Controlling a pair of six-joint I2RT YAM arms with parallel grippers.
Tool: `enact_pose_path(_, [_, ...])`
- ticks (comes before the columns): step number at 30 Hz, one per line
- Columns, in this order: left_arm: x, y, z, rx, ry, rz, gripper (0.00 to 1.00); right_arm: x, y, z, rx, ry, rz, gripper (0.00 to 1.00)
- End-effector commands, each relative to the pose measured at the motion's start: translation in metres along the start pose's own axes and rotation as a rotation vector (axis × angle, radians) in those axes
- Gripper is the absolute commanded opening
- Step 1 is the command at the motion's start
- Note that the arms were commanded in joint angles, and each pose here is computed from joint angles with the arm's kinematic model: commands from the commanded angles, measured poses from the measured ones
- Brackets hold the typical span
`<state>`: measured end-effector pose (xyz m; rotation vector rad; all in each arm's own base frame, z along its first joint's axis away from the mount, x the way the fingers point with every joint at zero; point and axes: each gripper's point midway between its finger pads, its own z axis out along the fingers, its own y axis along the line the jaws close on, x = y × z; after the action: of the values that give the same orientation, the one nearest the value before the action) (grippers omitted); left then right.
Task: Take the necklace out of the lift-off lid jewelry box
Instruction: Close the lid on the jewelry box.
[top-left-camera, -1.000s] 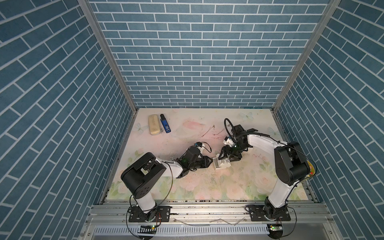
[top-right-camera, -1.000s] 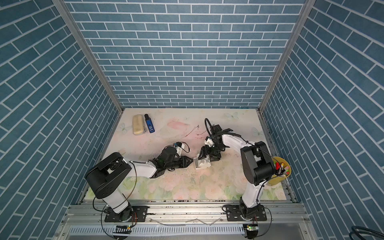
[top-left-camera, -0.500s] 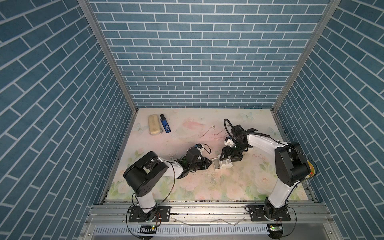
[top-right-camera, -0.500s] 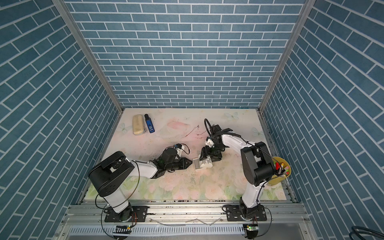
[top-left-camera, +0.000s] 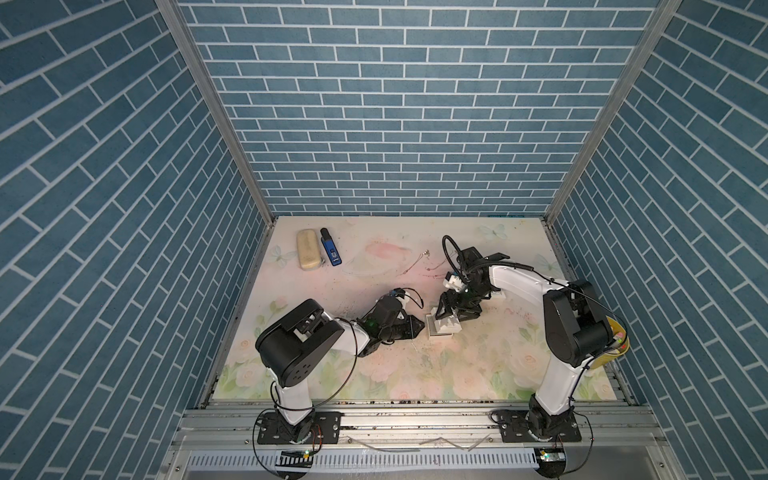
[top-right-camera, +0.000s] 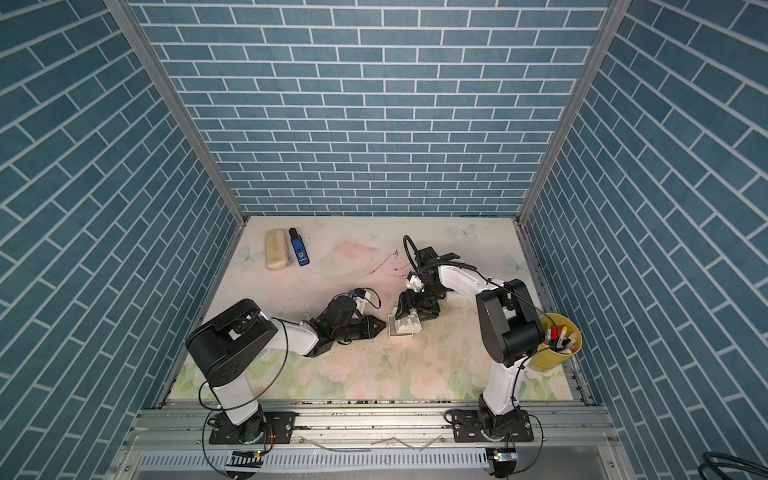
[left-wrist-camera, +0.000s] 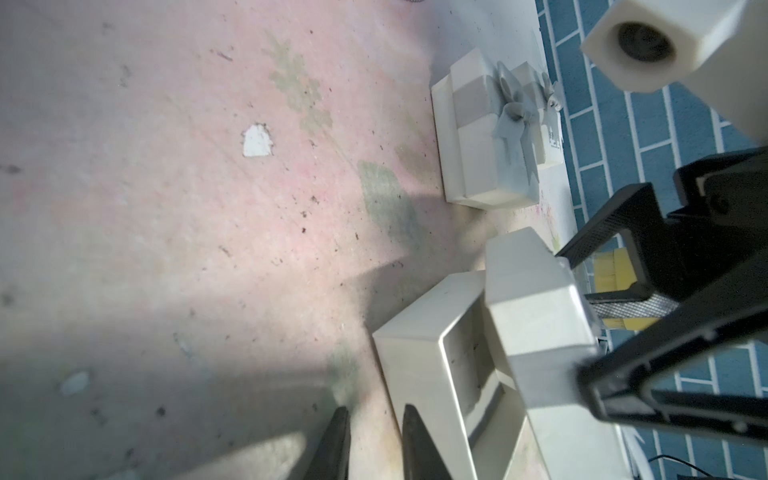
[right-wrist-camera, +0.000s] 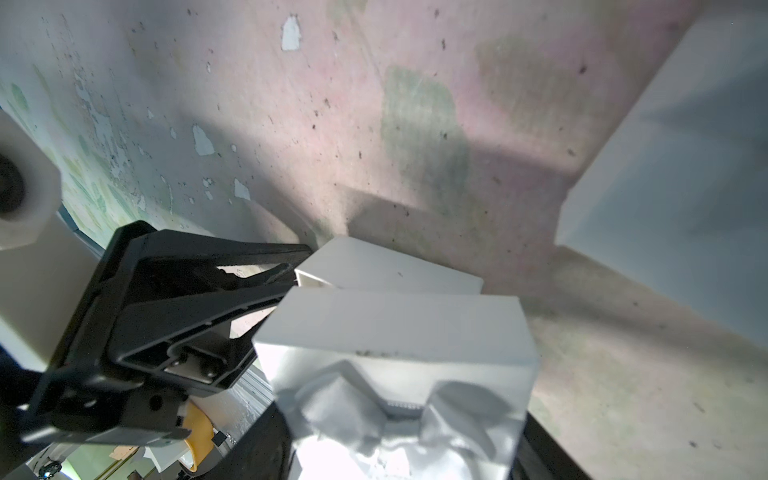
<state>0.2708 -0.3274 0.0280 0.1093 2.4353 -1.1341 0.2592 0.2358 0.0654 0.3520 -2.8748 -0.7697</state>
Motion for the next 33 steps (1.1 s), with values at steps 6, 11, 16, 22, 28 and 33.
enact_pose_path(6, [-0.005, -0.007, 0.001, 0.027, -0.013, 0.005, 0.24, 0.011, 0.005, -0.002, -0.007, 0.044, -0.04, 0.6])
enact_pose_path(11, [-0.003, -0.009, 0.0, 0.032, -0.011, 0.004, 0.23, 0.01, 0.008, -0.014, 0.01, -0.004, -0.028, 0.6])
enact_pose_path(16, [-0.001, -0.013, 0.0, 0.038, -0.007, 0.007, 0.23, 0.01, 0.005, -0.02, 0.027, -0.061, 0.005, 0.6])
enact_pose_path(22, [0.005, -0.015, 0.002, 0.041, 0.004, 0.006, 0.23, 0.014, -0.003, -0.013, 0.039, -0.086, 0.044, 0.6])
enact_pose_path(28, [0.005, -0.018, 0.005, 0.049, 0.005, 0.005, 0.22, 0.011, -0.004, -0.006, 0.03, -0.096, 0.055, 0.6])
enact_pose_path(33, [0.006, -0.018, 0.006, 0.051, 0.005, -0.002, 0.22, 0.009, -0.003, 0.0, 0.022, -0.092, 0.057, 0.6])
